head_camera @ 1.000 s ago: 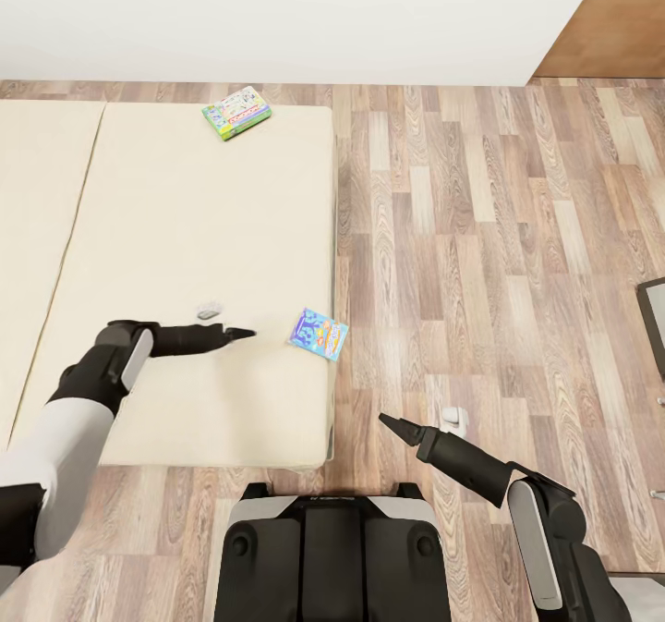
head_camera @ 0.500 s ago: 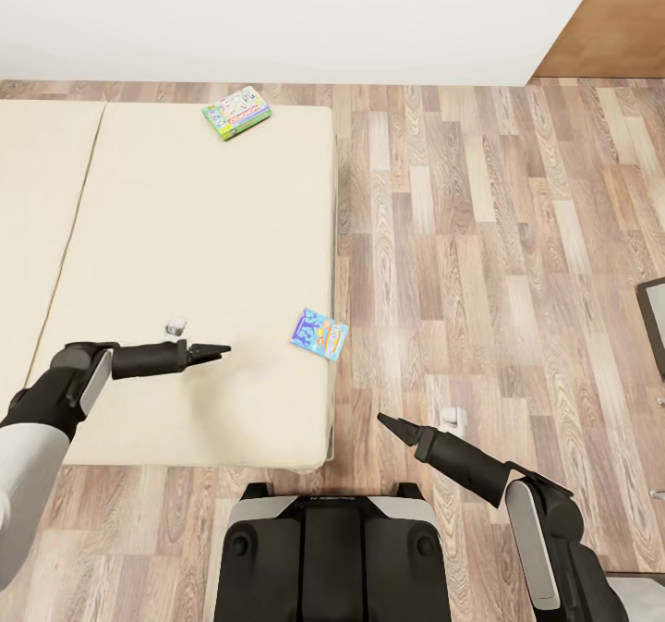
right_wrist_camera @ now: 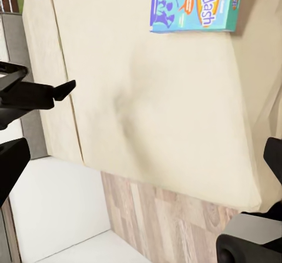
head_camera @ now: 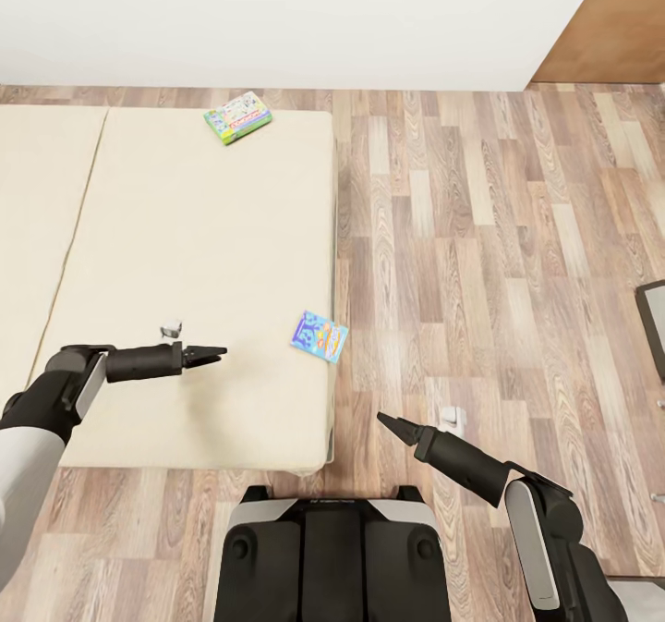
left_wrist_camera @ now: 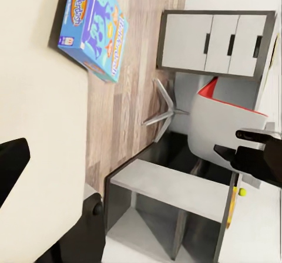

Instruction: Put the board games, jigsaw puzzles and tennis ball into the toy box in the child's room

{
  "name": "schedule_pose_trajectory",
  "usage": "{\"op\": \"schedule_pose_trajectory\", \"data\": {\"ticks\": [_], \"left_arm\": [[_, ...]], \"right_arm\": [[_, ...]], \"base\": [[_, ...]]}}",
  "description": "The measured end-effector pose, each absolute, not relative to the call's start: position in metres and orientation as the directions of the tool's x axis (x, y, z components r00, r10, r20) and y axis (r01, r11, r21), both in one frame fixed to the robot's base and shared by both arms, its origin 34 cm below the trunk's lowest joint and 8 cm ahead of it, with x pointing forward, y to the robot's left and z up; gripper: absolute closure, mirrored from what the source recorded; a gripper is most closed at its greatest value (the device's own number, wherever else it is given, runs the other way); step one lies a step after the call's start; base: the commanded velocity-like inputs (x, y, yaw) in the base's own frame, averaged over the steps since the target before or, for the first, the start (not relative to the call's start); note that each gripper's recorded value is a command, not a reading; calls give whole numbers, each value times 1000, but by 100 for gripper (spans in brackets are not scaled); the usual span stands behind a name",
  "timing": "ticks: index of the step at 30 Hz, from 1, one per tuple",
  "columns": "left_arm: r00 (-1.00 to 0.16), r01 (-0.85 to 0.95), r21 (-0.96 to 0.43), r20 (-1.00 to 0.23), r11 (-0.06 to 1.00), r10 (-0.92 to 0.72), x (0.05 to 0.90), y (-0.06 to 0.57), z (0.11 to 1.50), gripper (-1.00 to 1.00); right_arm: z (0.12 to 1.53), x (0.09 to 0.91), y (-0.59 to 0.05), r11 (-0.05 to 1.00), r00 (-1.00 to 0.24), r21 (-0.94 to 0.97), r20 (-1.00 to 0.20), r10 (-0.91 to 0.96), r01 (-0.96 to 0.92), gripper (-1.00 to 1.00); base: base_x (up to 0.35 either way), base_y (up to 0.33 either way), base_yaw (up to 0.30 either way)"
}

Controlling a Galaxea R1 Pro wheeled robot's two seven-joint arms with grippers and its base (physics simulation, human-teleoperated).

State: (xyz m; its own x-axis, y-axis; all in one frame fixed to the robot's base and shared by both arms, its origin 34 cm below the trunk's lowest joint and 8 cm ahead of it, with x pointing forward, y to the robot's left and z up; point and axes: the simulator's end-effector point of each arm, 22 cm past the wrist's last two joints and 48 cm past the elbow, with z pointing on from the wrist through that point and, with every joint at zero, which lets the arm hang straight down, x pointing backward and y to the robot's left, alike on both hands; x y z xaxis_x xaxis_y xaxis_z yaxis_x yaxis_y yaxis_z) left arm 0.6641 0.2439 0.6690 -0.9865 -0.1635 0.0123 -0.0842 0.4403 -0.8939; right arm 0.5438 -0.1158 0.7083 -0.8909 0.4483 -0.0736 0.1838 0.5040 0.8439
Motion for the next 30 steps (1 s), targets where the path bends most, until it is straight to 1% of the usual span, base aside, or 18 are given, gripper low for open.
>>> {"op": "schedule_pose_trajectory", "data": {"ticks": [30], "left_arm": [[-985, -34, -905, -40, 423, -165, 679, 247, 701, -100]], "right_arm": [[728, 556, -117, 508, -886, 849, -116, 449, 146, -100]], "base": [[0, 0, 0]]}}
